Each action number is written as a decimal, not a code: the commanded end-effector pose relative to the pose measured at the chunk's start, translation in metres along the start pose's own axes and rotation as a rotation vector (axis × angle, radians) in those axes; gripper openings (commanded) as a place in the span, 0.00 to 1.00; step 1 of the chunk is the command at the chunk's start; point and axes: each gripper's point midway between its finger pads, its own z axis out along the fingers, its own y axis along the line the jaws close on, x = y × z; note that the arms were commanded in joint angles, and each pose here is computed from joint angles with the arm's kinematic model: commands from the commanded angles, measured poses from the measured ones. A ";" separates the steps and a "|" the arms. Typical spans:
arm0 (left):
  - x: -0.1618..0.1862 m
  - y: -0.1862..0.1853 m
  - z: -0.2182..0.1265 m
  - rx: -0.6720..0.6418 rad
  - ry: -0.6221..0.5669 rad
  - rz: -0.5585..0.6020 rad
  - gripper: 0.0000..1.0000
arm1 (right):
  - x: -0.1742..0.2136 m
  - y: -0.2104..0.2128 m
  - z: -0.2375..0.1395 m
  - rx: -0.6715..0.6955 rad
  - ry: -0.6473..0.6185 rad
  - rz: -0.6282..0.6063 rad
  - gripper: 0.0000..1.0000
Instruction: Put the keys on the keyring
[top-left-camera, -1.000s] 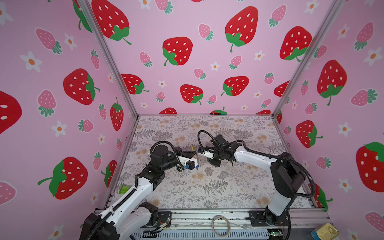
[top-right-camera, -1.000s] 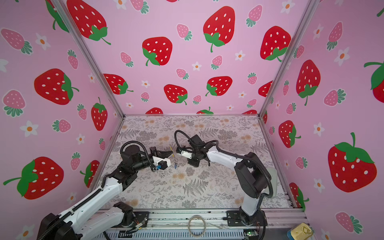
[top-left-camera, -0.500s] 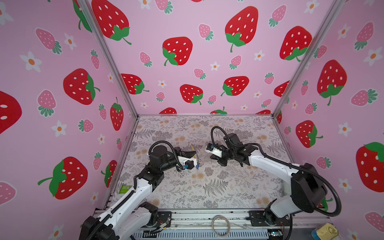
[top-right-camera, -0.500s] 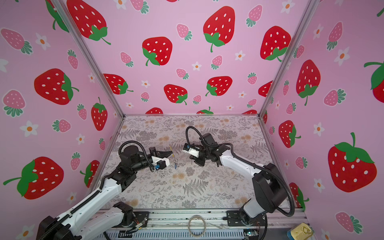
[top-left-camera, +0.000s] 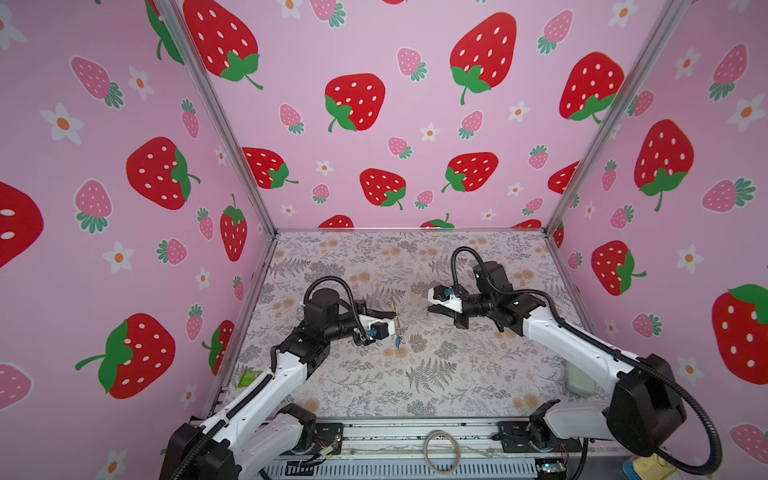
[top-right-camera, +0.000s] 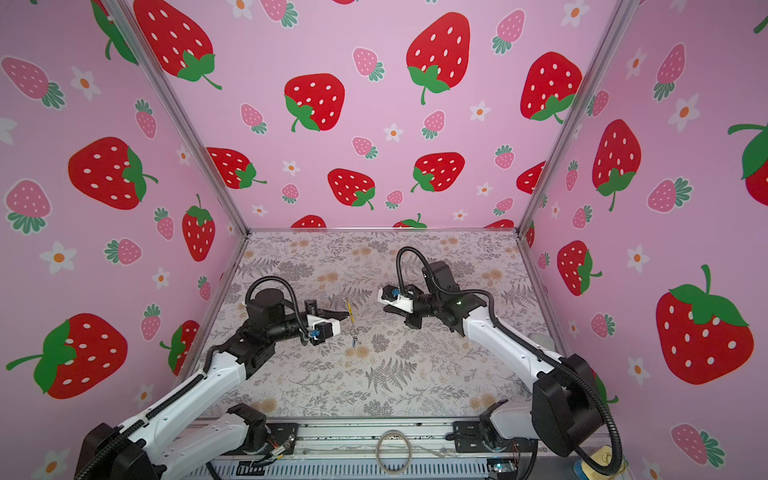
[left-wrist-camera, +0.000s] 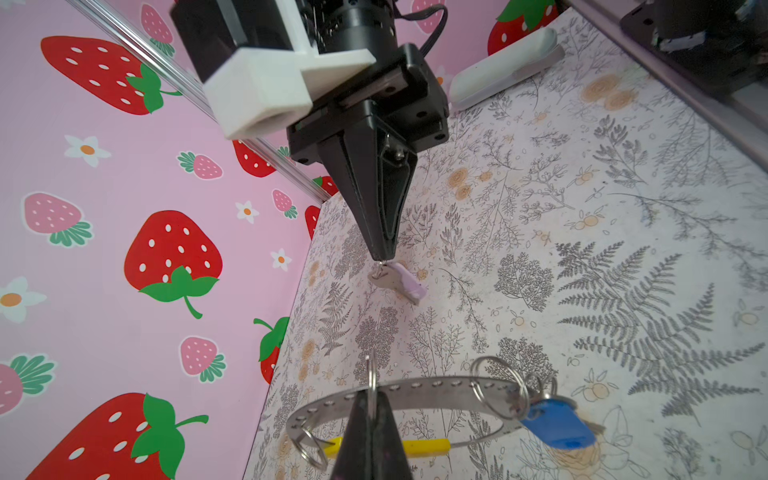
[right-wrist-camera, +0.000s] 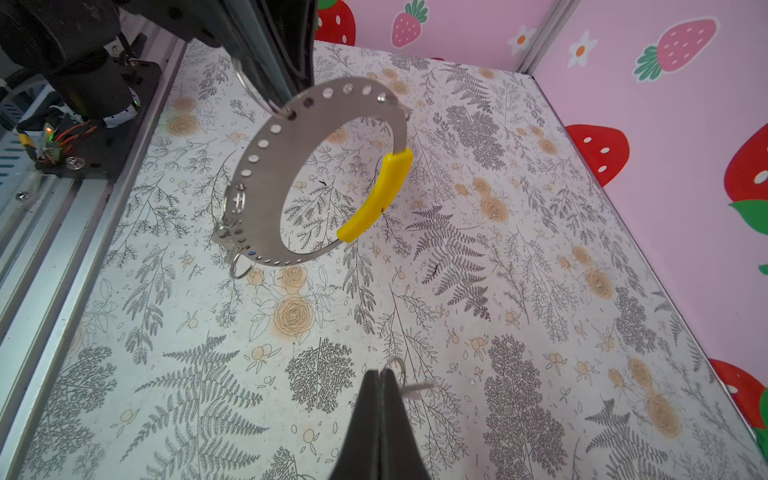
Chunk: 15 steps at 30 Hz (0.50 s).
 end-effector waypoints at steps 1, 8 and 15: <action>-0.015 0.014 0.000 0.006 -0.048 0.038 0.00 | -0.023 0.004 -0.011 -0.031 -0.065 -0.067 0.00; -0.017 0.012 0.010 0.048 -0.060 0.051 0.00 | -0.046 0.010 -0.022 -0.060 -0.148 -0.089 0.00; -0.019 0.011 0.016 0.074 -0.074 0.033 0.00 | -0.061 0.017 -0.026 -0.107 -0.228 -0.031 0.00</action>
